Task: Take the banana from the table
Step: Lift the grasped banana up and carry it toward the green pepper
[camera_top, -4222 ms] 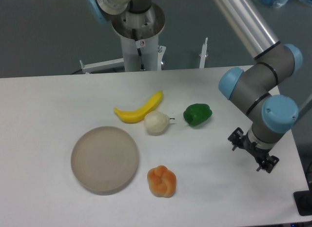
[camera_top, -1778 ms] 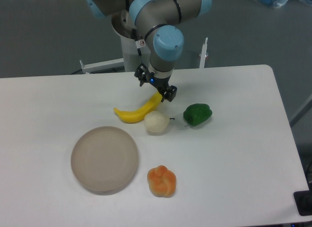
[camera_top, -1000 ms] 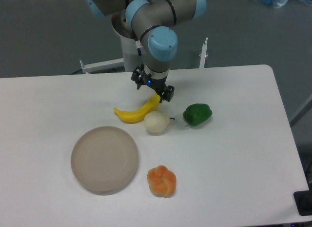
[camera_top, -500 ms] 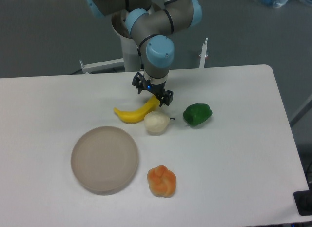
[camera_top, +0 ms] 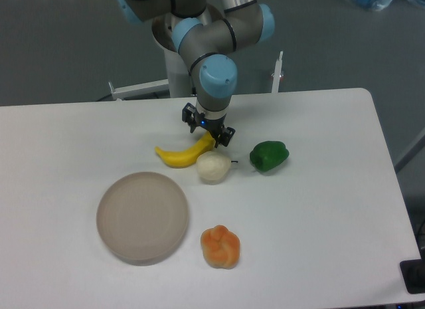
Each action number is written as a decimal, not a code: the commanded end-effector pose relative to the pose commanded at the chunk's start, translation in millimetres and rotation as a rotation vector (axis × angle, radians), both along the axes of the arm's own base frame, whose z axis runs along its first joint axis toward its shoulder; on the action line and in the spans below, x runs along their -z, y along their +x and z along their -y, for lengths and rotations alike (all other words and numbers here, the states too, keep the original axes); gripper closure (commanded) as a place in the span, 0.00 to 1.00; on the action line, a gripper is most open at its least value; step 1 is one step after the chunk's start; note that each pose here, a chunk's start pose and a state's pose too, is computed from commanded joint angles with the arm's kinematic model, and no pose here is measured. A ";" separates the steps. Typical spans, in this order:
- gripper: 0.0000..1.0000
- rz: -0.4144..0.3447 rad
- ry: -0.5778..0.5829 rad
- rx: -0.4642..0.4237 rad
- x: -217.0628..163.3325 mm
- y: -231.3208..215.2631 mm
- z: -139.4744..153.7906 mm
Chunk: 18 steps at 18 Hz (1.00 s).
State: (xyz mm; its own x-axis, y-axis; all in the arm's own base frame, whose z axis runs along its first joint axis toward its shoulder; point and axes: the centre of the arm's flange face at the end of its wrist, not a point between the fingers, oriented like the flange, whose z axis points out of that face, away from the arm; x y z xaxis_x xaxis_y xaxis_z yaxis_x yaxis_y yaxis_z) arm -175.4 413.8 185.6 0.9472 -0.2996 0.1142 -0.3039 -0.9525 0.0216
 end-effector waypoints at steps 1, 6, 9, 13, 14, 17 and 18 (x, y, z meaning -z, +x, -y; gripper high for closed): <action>0.47 -0.003 0.003 0.001 -1.2 -0.3 -1.3; 0.80 -0.009 0.013 0.006 -5.8 -2.6 -3.2; 0.83 -0.020 0.022 0.002 -13.1 -7.2 -2.0; 0.83 -0.064 0.053 0.076 -41.2 -13.6 -0.5; 0.83 -0.079 0.057 0.115 -53.6 -22.0 6.6; 0.83 -0.090 0.078 0.148 -79.0 -45.8 16.7; 0.83 -0.095 0.082 0.150 -87.1 -50.6 13.2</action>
